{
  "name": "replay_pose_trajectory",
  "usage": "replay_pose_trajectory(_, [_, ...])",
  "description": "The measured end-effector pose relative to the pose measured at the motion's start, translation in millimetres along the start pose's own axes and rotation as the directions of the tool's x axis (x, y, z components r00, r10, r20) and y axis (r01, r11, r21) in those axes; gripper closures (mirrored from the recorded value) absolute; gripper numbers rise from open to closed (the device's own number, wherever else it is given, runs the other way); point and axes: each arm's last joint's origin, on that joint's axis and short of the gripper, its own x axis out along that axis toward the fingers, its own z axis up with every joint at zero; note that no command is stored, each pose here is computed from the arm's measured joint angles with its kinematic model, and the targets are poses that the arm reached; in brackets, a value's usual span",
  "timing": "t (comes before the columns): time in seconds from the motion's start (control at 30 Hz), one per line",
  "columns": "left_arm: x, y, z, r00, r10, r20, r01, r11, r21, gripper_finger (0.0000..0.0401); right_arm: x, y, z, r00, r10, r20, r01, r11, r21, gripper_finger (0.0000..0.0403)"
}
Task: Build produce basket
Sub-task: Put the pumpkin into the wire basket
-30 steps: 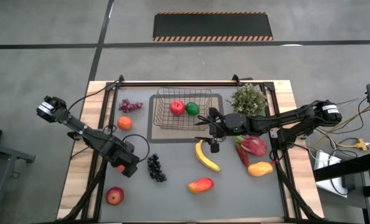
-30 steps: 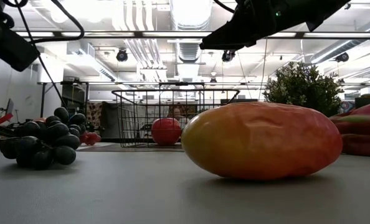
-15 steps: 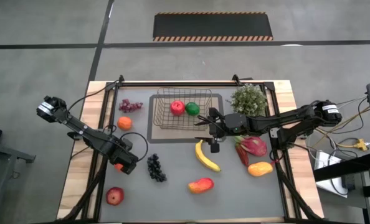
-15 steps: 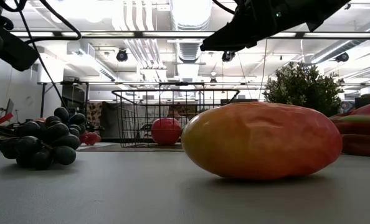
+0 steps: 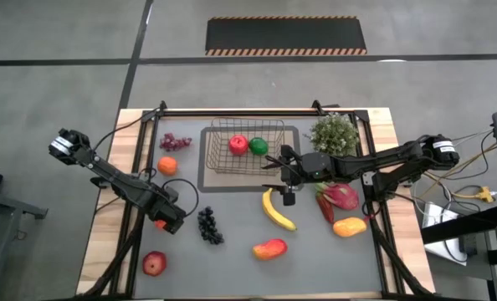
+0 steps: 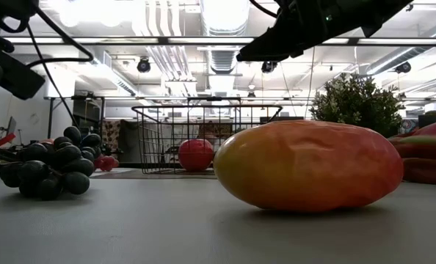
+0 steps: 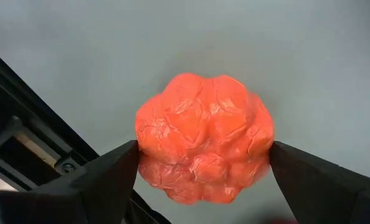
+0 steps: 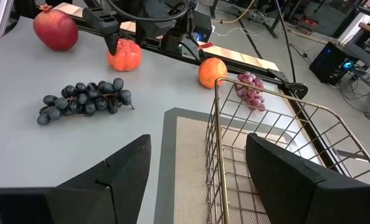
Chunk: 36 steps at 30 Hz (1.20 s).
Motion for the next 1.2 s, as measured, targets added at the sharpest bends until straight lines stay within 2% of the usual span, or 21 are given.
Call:
replay_pose_trajectory(0.17, [3,1,0,1.0,-0.006,0.002,0.006,1.0,0.001,0.0068,0,0,0,1.0,0.0,0.0,0.0,1.0,0.003,0.0156])
replay_pose_trajectory(0.6, [-5,-8,0,0.998,-0.059,0.005,0.059,0.998,0.013,0.0109,0,0,0,1.0,0.0,-0.001,0.0,1.0,0.0,0.0156])
replay_pose_trajectory(0.7, [-22,-19,-1,0.992,-0.126,0.006,0.125,0.992,0.023,0.011,0,0,-1,1.0,0.001,-0.006,-0.001,1.0,-0.009,0.0156])
replay_pose_trajectory(0.8, [-53,-34,-2,0.97,-0.244,0.022,0.241,0.967,0.077,0.011,0,0,-1,1.0,0.001,-0.007,-0.001,1.0,-0.028,0.0156])
replay_pose_trajectory(0.87, [-75,-42,-1,0.947,-0.315,0.069,0.306,0.945,0.118,0.011,0,0,-1,1.0,0.001,-0.007,-0.001,0.999,-0.045,0.0156])
replay_pose_trajectory(0.97, [-111,-50,5,0.891,-0.407,0.202,0.369,0.907,0.201,0.011,0,0,-1,1.0,0.001,-0.008,-0.002,0.999,-0.051,0.0156])
replay_pose_trajectory(1.1, [-146,-54,26,0.822,-0.446,0.355,0.353,0.887,0.298,0.0111,-4,0,-2,0.999,0.012,-0.047,-0.014,0.999,-0.051,0.0156])
replay_pose_trajectory(1.2, [-163,-54,49,0.79,-0.444,0.422,0.302,0.882,0.362,0.0111,-11,0,-2,0.997,0.019,-0.071,-0.02,1.0,-0.023,0.0156])
